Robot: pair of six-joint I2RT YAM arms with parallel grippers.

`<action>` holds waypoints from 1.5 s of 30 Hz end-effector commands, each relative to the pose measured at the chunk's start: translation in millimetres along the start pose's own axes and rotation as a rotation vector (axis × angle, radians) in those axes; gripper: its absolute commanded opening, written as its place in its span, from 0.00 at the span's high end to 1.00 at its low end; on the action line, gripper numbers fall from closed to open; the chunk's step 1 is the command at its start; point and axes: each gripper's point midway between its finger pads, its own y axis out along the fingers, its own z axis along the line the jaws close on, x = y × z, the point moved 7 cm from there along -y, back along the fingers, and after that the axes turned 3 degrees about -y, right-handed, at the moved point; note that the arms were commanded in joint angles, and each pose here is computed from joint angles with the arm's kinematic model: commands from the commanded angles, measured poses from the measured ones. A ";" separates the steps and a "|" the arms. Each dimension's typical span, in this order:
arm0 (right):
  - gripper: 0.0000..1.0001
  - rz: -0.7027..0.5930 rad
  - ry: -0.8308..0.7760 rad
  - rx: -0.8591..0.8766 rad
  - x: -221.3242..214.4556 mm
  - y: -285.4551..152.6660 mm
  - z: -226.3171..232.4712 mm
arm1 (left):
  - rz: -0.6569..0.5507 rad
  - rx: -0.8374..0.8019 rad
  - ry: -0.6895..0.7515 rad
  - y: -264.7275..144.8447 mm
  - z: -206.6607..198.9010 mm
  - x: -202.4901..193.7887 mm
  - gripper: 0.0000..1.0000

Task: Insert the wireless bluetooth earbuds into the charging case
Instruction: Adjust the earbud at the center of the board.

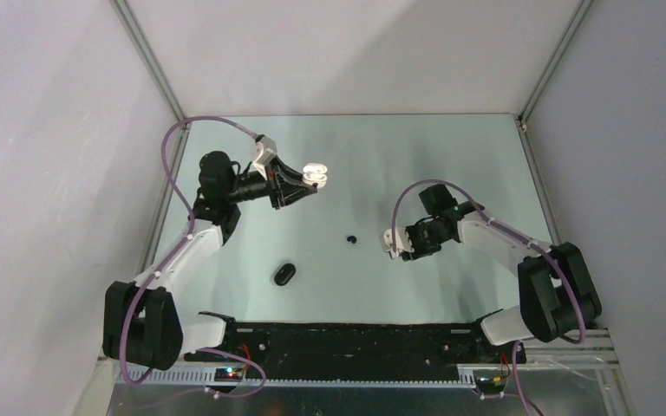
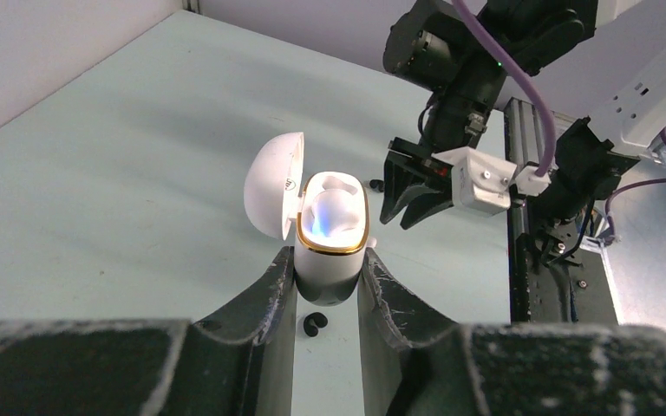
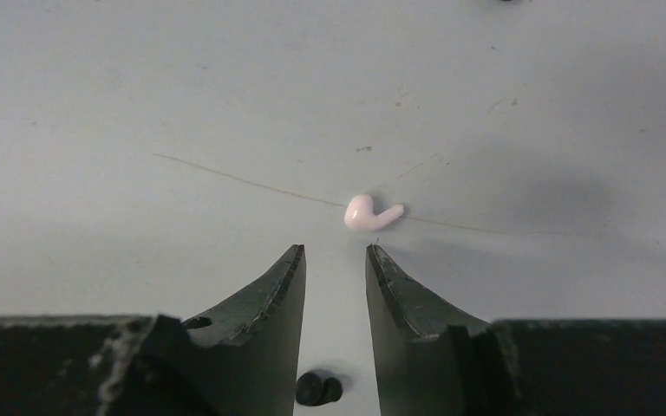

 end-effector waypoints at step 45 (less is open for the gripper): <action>0.83 0.019 0.055 0.044 2.2 15.2 -14.5 | -0.011 0.060 -0.017 -7.1 9.8 2.5 1.00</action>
